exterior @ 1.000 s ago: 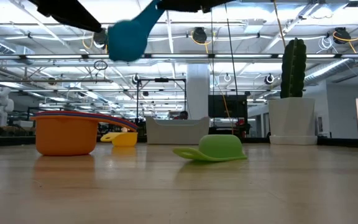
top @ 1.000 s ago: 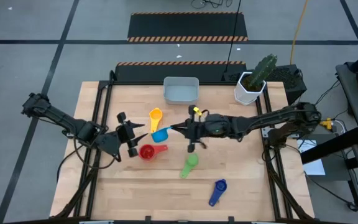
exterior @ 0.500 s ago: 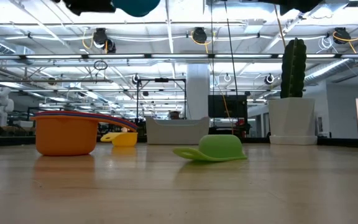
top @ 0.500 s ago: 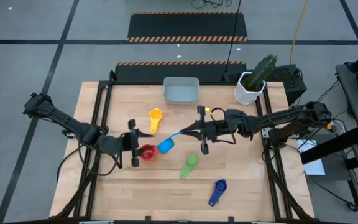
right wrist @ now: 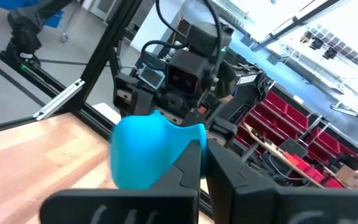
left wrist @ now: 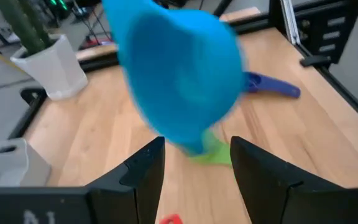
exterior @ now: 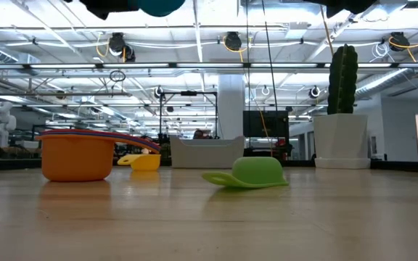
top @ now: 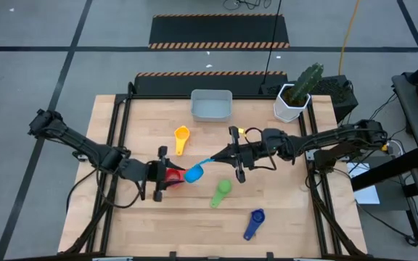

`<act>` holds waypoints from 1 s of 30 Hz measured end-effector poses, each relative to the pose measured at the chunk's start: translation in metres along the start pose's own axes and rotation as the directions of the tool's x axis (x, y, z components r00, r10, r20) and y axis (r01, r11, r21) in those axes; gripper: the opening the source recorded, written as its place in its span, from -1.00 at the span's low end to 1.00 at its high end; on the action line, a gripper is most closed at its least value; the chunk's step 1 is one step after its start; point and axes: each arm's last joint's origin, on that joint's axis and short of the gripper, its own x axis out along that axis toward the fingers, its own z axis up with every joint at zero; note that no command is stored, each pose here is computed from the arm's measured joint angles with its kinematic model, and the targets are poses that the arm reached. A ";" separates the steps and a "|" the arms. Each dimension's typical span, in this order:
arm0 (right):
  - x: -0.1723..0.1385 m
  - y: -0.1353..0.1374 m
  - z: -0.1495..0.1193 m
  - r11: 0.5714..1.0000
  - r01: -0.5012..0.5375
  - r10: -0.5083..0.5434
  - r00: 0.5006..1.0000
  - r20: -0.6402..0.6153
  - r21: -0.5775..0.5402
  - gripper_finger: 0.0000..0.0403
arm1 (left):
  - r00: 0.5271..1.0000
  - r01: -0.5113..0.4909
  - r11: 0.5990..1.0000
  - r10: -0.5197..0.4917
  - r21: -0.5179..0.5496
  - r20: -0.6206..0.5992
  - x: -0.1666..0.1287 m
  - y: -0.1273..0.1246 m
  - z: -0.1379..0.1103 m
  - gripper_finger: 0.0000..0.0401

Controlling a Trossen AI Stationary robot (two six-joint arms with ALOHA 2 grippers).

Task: Nest measuring cups in basket
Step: Stack the light blue measuring cup into the red measuring cup

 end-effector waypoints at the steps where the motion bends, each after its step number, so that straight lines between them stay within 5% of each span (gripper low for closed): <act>1: 0.000 0.000 0.000 1.000 -0.001 0.001 1.000 -0.002 0.000 -1.00 | 1.000 0.005 1.000 -0.005 -0.008 0.002 -0.002 0.000 0.000 -0.07; 9: 0.000 0.000 -0.001 1.000 -0.005 0.005 1.000 -0.006 -0.002 -1.00 | 0.998 0.037 0.999 -0.036 -0.023 0.054 -0.011 -0.002 0.006 -0.07; 19: 0.000 0.000 0.000 1.000 -0.001 0.001 1.000 -0.001 -0.004 -1.00 | 0.986 0.120 0.993 -0.121 0.011 0.114 0.015 -0.003 0.009 -0.10; 30: 0.000 0.001 -0.003 1.000 -0.009 0.008 1.000 -0.028 -0.020 -0.99 | 0.978 0.159 0.986 -0.163 0.042 0.128 0.020 0.003 0.010 -0.92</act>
